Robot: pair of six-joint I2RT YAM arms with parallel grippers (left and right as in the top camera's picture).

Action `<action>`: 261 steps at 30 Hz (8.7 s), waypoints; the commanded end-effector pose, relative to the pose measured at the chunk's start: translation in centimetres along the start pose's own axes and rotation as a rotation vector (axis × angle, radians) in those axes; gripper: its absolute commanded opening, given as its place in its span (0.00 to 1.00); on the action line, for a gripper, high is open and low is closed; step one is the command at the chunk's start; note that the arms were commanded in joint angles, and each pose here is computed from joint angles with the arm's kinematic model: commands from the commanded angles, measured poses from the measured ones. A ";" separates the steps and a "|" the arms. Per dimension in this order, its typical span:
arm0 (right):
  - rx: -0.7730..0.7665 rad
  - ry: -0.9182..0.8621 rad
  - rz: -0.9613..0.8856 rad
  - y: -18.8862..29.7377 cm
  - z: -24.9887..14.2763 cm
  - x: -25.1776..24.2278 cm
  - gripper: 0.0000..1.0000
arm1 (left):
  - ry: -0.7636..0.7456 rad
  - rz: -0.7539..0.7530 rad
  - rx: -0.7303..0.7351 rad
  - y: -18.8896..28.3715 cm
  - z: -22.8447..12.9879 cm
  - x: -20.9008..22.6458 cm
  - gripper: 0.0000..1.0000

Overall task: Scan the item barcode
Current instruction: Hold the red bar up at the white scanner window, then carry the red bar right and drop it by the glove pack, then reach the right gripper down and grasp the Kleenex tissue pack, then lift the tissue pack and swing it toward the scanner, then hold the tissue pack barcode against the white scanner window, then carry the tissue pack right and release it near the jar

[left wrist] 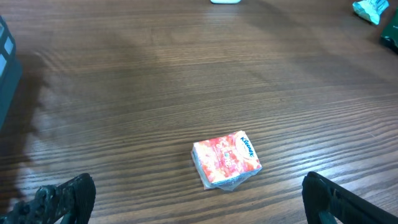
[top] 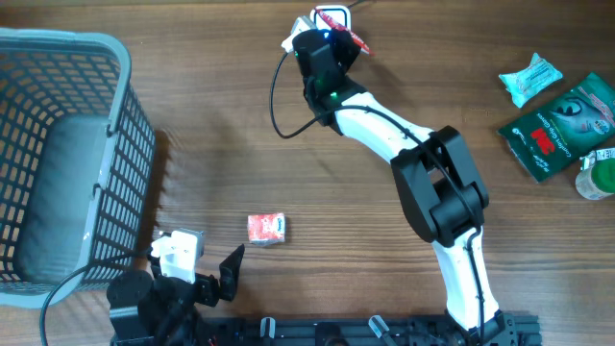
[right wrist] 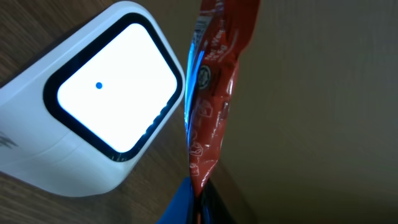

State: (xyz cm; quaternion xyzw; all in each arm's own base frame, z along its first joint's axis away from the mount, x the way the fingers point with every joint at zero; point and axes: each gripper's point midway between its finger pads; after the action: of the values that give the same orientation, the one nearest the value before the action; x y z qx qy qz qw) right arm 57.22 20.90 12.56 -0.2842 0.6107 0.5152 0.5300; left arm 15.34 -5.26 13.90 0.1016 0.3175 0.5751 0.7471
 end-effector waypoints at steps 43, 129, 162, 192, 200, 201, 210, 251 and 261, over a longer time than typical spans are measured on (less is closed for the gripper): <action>0.366 -1.107 1.718 22.0 -12.0 4.5 0.99 | -0.012 -0.014 -0.001 0.0 0.0 -0.2 1.00; -1.849 0.296 0.674 49.9 -6.9 -2.9 0.04 | -0.013 -0.014 -0.002 0.0 0.0 -0.2 1.00; 0.398 -2.149 1.807 22.7 -0.6 0.3 0.04 | -0.013 -0.014 -0.002 0.0 0.0 -0.2 1.00; 0.278 -2.523 1.723 -0.9 3.9 1.5 0.05 | -0.013 -0.014 -0.002 0.0 0.0 -0.2 1.00; 0.008 -2.230 1.506 -0.7 2.7 0.2 0.05 | -0.012 -0.014 -0.001 0.0 0.0 -0.2 1.00; -0.003 -2.201 1.489 -0.2 2.3 -0.7 0.05 | -0.013 -0.014 -0.002 0.0 0.0 -0.2 1.00; 0.456 -2.172 0.802 3.2 -18.9 -8.5 0.04 | -0.012 -0.014 -0.001 0.0 0.0 -0.2 1.00; 1.267 -2.071 0.192 12.1 -45.6 -2.9 0.86 | -0.012 -0.014 -0.001 0.0 0.0 -0.2 1.00; 0.064 -1.791 0.396 25.0 -33.1 -20.8 1.00 | -0.012 -0.014 -0.002 0.0 0.0 -0.2 1.00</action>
State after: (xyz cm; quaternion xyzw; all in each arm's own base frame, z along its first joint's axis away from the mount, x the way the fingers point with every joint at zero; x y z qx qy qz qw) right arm 31.38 -8.72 33.63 0.4153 0.0157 0.5393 0.7324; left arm 15.34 -5.26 13.88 0.1017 0.3176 0.5751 0.7470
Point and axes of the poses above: each gripper's point midway between its finger pads, its own y axis back along the fingers, its own x axis along the line the jaws close on, z = x × y, and after that the axes turned 13 degrees about y, right-handed
